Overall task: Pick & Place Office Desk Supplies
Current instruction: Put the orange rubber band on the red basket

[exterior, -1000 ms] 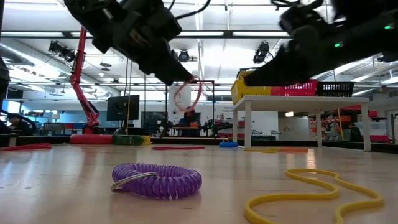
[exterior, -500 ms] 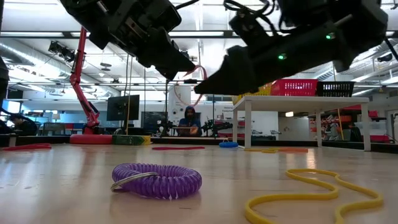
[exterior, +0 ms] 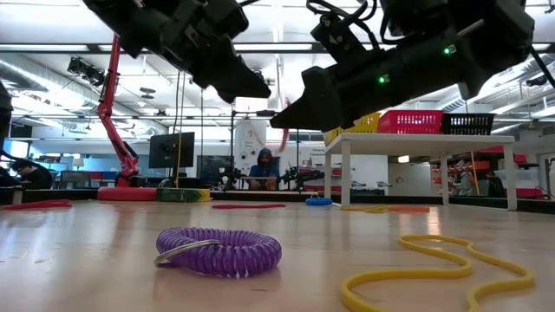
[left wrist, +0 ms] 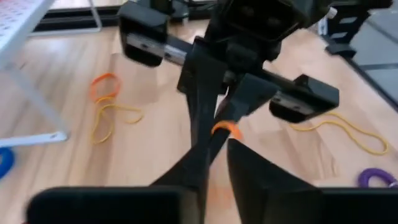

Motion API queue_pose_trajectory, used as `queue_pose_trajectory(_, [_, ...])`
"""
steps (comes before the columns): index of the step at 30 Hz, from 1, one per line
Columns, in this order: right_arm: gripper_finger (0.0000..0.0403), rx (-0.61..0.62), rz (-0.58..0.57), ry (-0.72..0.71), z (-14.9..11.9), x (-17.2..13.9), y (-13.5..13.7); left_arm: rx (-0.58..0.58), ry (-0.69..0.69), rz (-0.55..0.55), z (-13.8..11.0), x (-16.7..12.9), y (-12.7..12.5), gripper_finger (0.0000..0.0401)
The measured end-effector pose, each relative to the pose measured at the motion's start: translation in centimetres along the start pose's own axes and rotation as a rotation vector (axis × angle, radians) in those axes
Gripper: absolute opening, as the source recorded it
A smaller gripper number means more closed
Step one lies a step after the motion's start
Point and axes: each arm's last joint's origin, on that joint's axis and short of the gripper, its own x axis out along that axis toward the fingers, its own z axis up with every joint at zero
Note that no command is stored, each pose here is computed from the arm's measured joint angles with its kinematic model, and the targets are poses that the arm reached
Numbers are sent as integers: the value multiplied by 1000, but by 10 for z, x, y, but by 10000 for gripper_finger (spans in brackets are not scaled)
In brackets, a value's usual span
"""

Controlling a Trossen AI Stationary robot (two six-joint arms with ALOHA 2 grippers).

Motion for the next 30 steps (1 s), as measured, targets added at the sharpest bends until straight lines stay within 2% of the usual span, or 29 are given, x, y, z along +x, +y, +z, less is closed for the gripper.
queue_pose_trajectory(4, [5,-4,0,7,-1,0,0,9,32,65,-1,-15,1,120])
queue_pose_trajectory(6, [4,-6,0,10,-2,0,0,19,47,71,-11,-20,0,138])
queue_pose_trajectory(9, [4,-10,1,15,-4,-1,0,16,37,120,-32,-28,-2,146])
queue_pose_trajectory(12, [2,-10,-7,16,-4,-1,-1,-17,-72,189,-53,-37,-2,130])
queue_pose_trajectory(16, [2,-9,-19,16,1,-3,-4,-48,-318,219,-76,-53,-4,97])
queue_pose_trajectory(19, [1,-7,-82,20,14,-11,-13,-76,-459,263,-87,-66,-5,75])
queue_pose_trajectory(23, [1,28,-176,6,45,-31,-35,-116,-501,346,-100,-76,-4,59])
queue_pose_trajectory(27, [1,88,-243,1,76,-58,-70,-138,-480,349,-107,-77,-5,56])
queue_pose_trajectory(30, [1,118,-315,25,89,-78,-102,-140,-468,340,-108,-76,-5,56])
